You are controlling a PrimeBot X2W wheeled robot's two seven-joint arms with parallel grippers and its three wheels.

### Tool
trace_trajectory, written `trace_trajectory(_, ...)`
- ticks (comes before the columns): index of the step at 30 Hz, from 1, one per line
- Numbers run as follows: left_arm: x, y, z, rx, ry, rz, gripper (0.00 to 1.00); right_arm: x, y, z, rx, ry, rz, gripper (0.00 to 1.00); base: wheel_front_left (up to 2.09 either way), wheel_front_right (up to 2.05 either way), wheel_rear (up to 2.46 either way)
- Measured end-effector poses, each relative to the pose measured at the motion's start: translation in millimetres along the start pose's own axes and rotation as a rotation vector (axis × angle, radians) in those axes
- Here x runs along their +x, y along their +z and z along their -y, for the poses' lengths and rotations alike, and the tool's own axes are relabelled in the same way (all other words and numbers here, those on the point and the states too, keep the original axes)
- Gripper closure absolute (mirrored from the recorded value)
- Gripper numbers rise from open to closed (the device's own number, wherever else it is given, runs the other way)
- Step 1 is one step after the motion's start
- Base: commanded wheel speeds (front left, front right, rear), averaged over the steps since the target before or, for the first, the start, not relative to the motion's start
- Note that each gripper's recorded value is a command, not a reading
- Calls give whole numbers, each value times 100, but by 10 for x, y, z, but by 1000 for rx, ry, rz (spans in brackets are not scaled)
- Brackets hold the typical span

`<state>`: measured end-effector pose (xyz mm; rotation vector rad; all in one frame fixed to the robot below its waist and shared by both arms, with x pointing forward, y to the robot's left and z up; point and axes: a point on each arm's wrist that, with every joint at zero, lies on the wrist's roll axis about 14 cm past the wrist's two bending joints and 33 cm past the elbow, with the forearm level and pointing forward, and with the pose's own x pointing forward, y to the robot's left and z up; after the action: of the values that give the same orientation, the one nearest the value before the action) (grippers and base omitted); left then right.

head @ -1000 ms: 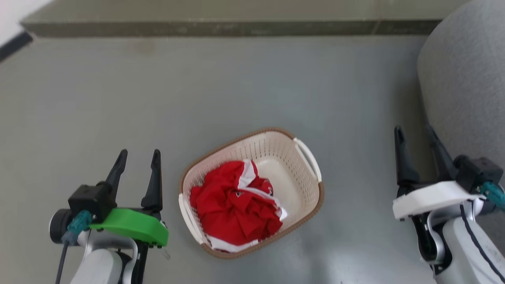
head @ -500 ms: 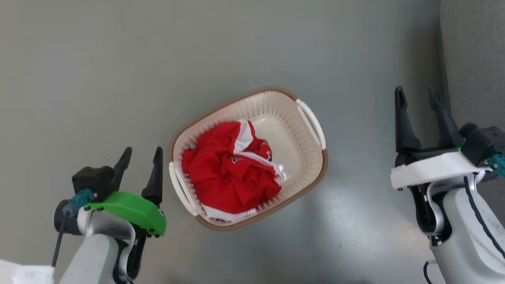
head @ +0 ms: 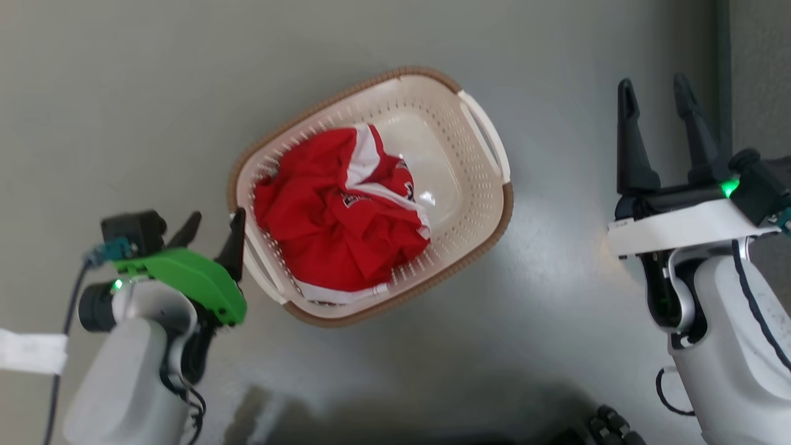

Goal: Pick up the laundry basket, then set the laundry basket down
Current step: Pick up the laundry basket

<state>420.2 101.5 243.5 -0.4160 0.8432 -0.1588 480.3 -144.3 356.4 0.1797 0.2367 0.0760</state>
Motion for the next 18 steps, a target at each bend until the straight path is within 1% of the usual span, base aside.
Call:
trace_trajectory(4,200,-102,-125,-14,21,-54,0,86,-135,46,-4,-8,-20,0,0,0,0)
trace_trajectory(8,352,-305,-229,-48,32,-128,0,146,-292,84,2,-20,-47,0,0,0,0)
trace_trajectory(12,447,-546,-317,-72,47,-209,0,167,-431,141,-5,-32,-73,0,0,0,0)
trace_trajectory(18,533,-774,-366,-93,47,-285,0,176,-548,212,-11,-50,-96,0,0,0,0)
